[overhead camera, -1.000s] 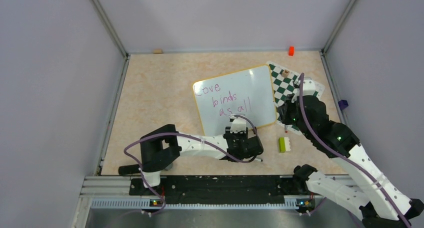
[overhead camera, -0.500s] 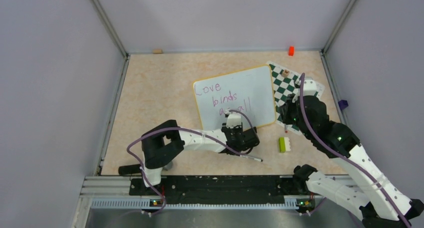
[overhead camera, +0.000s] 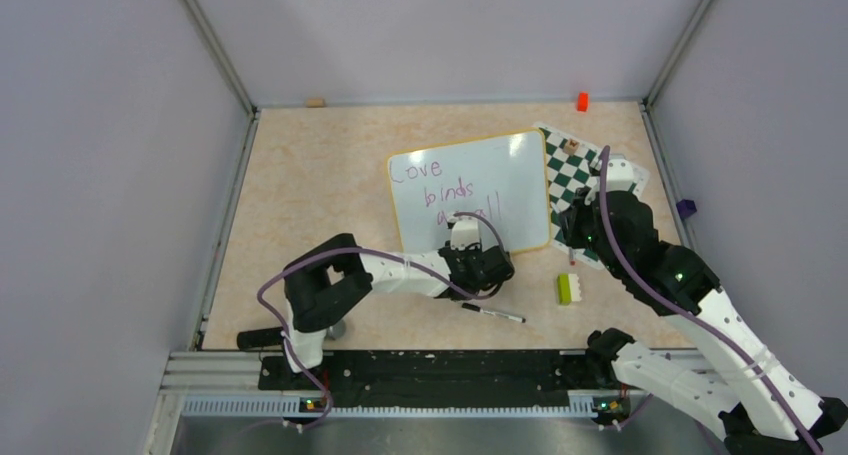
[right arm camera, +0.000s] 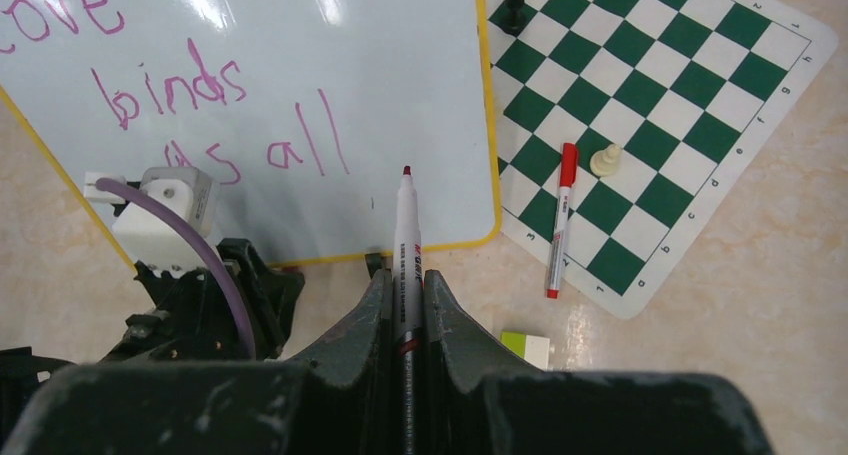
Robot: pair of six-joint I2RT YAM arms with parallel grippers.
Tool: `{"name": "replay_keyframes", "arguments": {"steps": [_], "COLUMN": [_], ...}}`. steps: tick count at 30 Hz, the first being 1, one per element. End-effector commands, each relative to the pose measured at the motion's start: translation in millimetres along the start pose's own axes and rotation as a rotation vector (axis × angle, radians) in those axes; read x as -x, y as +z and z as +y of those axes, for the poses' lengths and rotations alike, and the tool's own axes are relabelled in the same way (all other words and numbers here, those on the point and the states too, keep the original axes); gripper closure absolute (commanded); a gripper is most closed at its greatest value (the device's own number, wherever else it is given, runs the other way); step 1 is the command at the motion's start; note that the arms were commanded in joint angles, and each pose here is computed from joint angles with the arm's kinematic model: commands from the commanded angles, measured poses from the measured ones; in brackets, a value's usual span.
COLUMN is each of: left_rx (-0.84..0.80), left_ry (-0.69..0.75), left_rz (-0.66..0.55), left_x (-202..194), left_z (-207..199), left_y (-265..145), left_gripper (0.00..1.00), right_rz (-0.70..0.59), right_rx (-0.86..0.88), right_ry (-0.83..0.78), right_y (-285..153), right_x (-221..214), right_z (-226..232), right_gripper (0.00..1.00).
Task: Write a sentence on the whiteboard
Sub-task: Pick up the pen cap from the center of the board.
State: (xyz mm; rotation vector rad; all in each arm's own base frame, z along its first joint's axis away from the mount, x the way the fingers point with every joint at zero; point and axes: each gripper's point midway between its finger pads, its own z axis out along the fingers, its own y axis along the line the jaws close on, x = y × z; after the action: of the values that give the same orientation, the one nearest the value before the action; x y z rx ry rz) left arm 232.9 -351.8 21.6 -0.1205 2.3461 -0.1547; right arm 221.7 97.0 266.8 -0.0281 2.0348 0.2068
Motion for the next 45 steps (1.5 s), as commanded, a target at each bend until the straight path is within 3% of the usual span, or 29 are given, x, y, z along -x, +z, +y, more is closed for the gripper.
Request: {"name": "replay_keyframes", "arguments": {"steps": [1,14,22,29,39,45], "left_rx": [0.05,0.065,0.047,0.058,0.057,0.054], "left_ry": [-0.002,0.028,0.035,0.036,0.036,0.038], "left_rz": [0.006,0.027,0.051,0.047,0.068,0.065], "left_x": [-0.1,7.6,0.6,-0.3,-14.0,-14.6], "left_z": [11.9,21.3,16.0,18.5,14.1,13.5], "left_y": [23.8,34.2,23.2,20.3,11.5,6.9], "left_gripper": [0.63,0.68,0.61,0.69,0.63,0.7], "right_rz": [-0.055,-0.059,-0.056,-0.06,-0.064,-0.065], "right_rx": [-0.009,0.003,0.006,0.01,0.013,0.016], "right_ry": [0.02,0.019,0.016,0.018,0.02,0.02], "right_y": [-5.9,-6.9,-5.8,-6.8,-8.7,-9.6], "right_x": [17.5,22.4,23.7,25.1,23.9,23.2], "right_z": [-3.0,0.1,1.9,2.3,1.4,1.1], "right_gripper": [1.0,1.0,1.0,1.0,1.0,1.0]}}
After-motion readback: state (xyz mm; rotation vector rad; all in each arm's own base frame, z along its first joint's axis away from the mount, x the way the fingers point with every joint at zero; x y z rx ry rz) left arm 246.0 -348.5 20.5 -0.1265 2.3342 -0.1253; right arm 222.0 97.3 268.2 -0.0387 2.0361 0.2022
